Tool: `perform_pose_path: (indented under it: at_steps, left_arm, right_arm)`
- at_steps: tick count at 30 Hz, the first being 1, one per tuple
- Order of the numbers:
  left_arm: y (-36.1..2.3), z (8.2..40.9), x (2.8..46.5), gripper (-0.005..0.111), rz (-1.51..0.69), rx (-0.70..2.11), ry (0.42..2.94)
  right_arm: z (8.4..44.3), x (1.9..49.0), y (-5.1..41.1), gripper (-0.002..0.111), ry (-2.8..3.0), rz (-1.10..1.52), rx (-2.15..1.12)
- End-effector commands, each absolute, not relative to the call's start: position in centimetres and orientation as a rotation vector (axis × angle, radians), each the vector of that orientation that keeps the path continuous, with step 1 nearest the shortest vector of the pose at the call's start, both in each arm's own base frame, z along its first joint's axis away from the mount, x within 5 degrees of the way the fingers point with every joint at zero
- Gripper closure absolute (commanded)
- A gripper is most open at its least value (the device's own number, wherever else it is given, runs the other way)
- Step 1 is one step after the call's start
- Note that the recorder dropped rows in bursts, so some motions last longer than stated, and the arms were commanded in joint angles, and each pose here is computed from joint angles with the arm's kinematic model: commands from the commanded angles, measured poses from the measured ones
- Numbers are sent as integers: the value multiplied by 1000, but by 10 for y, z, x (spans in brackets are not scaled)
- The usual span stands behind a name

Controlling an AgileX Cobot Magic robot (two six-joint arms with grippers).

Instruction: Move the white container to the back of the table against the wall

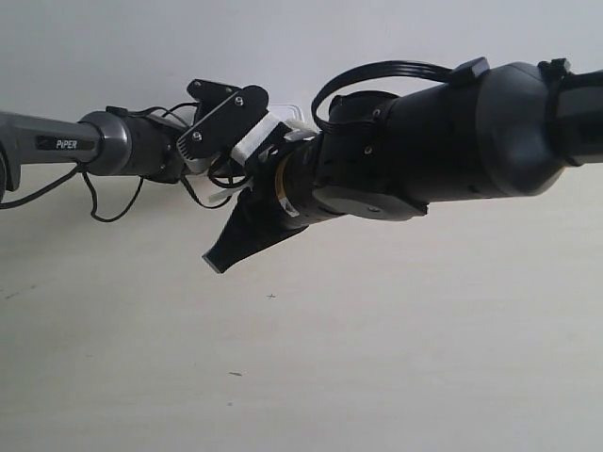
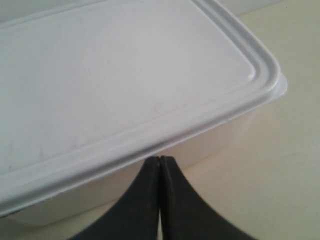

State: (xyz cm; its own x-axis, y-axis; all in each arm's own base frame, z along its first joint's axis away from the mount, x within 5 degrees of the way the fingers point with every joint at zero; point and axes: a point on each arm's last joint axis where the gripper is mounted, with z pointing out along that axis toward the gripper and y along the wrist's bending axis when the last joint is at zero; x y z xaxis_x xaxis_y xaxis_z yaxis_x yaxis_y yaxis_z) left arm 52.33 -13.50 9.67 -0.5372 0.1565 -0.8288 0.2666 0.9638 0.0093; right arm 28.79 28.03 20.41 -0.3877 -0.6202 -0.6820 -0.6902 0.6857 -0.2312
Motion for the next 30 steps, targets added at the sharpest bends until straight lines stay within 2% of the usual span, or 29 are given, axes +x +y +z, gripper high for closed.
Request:
perform_pose_path:
  at_steps: [1,11,30]
  left_arm:
    - [-132,94,527,107,-123,281,2142]
    - [-128,97,532,107,-118,273,2126]
    - [-111,94,538,107,-73,511,2089]
  right_arm:
    - [207,286,279,108,2115,117,-993]
    - [207,286,279,108,2115,117,-993]
    - [207,286,279,108,2121,117,-989]
